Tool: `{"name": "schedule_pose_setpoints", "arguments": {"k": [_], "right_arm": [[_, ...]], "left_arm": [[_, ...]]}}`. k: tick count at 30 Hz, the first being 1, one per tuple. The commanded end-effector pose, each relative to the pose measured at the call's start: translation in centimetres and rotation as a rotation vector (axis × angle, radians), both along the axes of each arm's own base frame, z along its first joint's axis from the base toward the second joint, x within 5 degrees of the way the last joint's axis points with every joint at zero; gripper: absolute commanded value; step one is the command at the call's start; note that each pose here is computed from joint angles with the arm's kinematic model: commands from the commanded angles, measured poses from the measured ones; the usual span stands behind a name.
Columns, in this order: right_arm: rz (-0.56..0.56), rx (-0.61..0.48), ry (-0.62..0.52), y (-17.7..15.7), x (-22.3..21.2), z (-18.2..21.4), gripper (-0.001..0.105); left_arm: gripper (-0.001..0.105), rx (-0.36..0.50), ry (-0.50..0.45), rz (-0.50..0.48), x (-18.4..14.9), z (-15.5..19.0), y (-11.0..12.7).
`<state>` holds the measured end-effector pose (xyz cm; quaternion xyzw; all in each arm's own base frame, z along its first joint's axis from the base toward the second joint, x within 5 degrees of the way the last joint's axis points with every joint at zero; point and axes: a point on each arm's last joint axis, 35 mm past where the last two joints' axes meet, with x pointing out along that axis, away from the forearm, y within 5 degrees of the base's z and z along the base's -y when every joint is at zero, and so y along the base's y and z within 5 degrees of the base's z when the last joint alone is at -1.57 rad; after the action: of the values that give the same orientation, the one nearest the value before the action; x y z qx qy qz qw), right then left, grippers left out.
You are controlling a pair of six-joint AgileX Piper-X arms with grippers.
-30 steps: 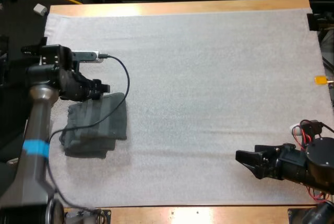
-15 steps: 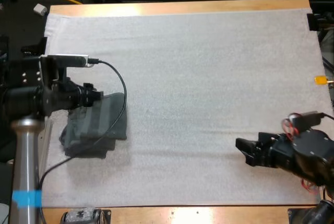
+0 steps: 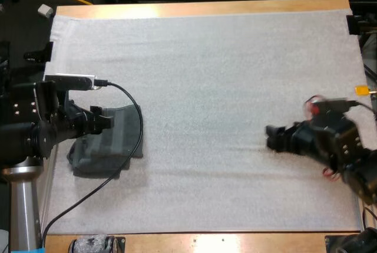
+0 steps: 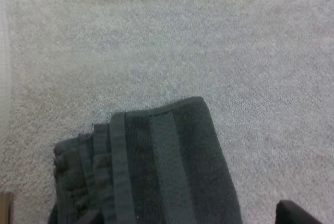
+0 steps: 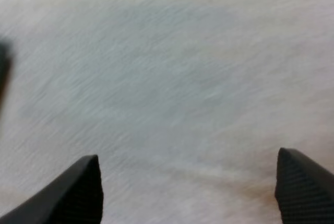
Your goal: Pick towel from pile, fold and stack
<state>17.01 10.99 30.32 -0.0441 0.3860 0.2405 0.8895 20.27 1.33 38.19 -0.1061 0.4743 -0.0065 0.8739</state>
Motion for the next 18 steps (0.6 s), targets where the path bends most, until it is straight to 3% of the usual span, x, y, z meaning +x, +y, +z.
{"name": "schedule_pose_setpoints", "arguments": {"k": [1, 4, 18], "right_arm": [[-0.076, -0.014, -0.016, -2.2, 1.6, 0.1, 0.067], [-0.062, -0.02, -0.003, -2.0, 1.4, -0.2, 0.067], [-0.302, -0.158, 0.077, -11.0, 0.6, -0.3, 0.066]], "left_arm": [[0.062, -0.005, 0.0, -0.002, -0.7, 0.2, -0.1], [0.062, -0.002, -0.006, -0.006, -0.5, 0.3, -0.2], [0.062, 0.018, -0.017, -0.074, -1.4, 0.8, -1.4]]}}
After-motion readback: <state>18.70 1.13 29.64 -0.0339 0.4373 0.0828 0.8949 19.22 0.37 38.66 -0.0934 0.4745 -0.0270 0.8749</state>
